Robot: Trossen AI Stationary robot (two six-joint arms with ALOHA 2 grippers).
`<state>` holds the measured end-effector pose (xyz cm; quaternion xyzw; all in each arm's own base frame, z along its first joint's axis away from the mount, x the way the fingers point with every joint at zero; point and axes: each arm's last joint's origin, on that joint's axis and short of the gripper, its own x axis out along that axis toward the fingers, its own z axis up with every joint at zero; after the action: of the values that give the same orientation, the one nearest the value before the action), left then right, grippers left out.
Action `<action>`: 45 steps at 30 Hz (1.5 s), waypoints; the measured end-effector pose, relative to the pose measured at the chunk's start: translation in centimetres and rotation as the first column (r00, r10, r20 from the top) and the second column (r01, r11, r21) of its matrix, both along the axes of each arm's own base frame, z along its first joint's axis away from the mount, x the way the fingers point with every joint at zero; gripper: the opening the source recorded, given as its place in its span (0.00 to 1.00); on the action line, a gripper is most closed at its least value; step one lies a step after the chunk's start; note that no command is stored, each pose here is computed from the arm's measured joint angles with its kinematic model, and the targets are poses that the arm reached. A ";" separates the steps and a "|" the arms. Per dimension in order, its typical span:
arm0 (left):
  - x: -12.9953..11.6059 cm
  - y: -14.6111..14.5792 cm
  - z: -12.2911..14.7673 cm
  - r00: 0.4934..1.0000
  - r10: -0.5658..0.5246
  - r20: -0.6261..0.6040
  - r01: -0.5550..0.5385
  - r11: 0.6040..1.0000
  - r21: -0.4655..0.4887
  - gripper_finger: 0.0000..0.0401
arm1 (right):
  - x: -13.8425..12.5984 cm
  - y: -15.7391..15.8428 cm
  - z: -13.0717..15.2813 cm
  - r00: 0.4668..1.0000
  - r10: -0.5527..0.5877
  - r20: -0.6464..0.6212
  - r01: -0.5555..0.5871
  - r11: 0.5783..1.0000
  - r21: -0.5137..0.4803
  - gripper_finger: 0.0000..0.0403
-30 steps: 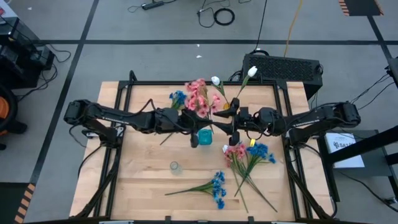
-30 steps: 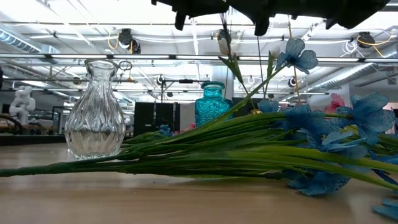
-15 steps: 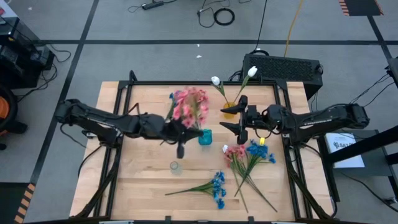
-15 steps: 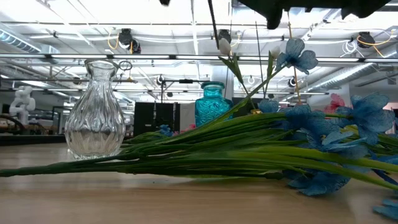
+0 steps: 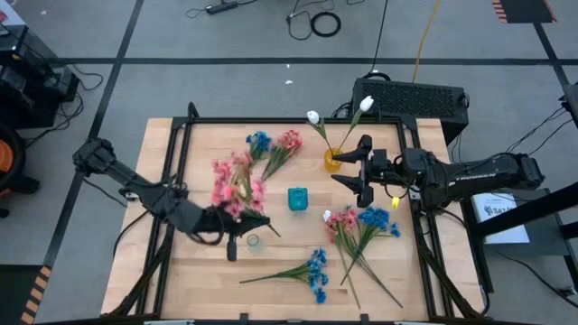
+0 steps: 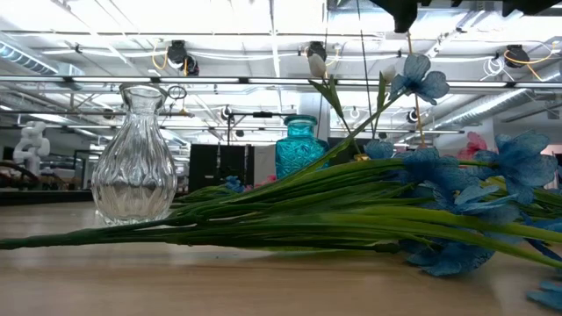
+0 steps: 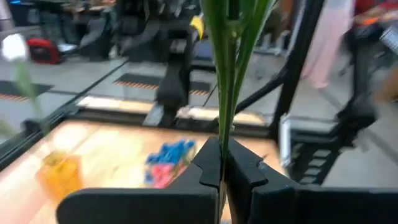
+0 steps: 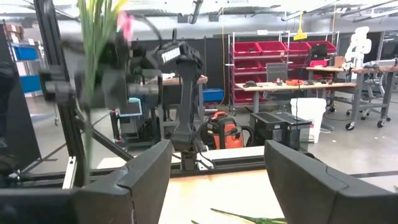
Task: Sort flowers into vase by color
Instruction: Put the top right pink flowers into the transparent vase
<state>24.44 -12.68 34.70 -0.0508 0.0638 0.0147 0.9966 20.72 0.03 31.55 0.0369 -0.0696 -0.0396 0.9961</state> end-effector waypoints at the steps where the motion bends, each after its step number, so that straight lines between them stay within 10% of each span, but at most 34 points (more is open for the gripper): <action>1: -0.3 -0.3 -0.5 1.000 0.026 -0.008 -0.026 1.000 -0.002 0.02 | -0.1 0.0 0.0 1.000 0.000 -0.002 0.000 1.000 0.000 0.62; 16: -5.8 -1.1 -6.6 0.977 0.209 -0.039 -0.212 0.972 -0.097 0.02 | -0.1 0.0 -0.1 1.000 0.003 -0.013 -0.002 1.000 0.010 0.62; 45: -8.7 -2.4 -8.3 0.955 0.290 -0.063 -0.294 0.953 -0.067 0.02 | -0.2 1.9 -0.7 0.992 0.097 -0.077 -0.094 0.995 0.040 0.62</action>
<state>15.71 -15.12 26.39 -0.0971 0.0820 0.1607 0.9788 20.56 1.93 30.84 0.0567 -0.0277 0.0054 0.9980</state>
